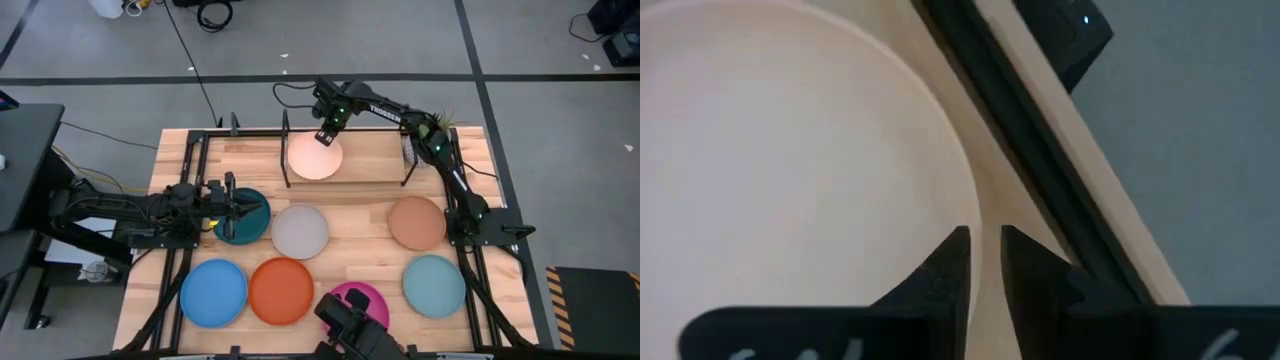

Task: Place and stack plates onto a shelf
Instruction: Stack the brown plate on top of the light pink plate on the shelf

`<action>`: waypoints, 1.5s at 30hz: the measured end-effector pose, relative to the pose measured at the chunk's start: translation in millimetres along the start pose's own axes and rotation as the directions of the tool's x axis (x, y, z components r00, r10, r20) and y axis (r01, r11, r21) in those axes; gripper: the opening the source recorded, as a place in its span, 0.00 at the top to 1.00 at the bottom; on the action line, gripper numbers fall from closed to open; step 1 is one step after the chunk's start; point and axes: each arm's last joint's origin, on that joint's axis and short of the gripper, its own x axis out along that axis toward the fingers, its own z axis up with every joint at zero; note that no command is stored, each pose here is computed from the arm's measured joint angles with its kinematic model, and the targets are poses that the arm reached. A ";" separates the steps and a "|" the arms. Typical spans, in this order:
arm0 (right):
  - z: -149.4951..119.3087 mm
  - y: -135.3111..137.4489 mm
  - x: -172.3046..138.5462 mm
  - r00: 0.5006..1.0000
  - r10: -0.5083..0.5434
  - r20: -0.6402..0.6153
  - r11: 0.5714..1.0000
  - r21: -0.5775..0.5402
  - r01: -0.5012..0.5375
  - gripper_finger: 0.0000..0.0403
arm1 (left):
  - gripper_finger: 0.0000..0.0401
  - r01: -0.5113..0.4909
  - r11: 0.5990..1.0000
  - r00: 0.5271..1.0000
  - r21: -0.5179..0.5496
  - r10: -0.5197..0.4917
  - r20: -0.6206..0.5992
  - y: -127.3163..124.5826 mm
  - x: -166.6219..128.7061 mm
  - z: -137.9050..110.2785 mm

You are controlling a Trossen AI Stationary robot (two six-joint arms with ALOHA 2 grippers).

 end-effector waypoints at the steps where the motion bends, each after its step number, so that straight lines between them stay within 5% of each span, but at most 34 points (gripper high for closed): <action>1: 0.3 -0.3 -0.4 1.000 -0.001 0.003 1.000 0.000 0.001 0.82 | 0.87 0.000 1.000 1.000 0.000 0.000 0.000 0.0 0.0 0.0; 10: 0.5 11.0 -24.2 1.000 0.004 0.024 1.000 -0.021 -0.004 0.77 | 0.87 -0.001 1.000 1.000 0.002 0.001 -0.004 0.0 0.0 -0.4; 15: -2.4 60.1 -51.4 0.999 0.042 0.031 0.985 -0.169 -0.036 0.77 | 0.87 -0.002 1.000 0.998 0.017 0.003 -0.060 0.3 -0.2 -5.9; 18: -7.8 106.3 -58.8 0.995 0.097 0.018 0.939 -0.333 -0.085 0.77 | 0.87 -0.003 1.000 0.996 0.023 0.005 -0.091 0.4 -0.4 -8.9; 23: -31.2 193.9 -60.7 0.983 0.171 -0.062 0.774 -0.609 -0.173 0.77 | 0.87 -0.003 1.000 0.994 0.025 0.006 -0.109 0.5 -0.6 -10.6; 29: -70.5 263.3 -43.5 0.981 0.134 -0.139 0.650 -0.735 -0.193 0.78 | 0.87 -0.001 0.999 0.993 0.043 0.006 -0.120 0.5 -0.7 -11.6; 37: -117.6 292.1 -0.5 0.974 0.020 -0.224 0.611 -0.769 -0.190 0.78 | 0.87 -0.004 0.997 0.988 0.081 0.016 -0.154 1.0 -1.2 -15.0; 45: -140.6 308.4 10.4 0.966 0.006 -0.258 0.577 -0.788 -0.214 0.78 | 0.87 -0.131 0.981 0.960 0.142 0.161 -0.229 5.1 -2.2 -13.4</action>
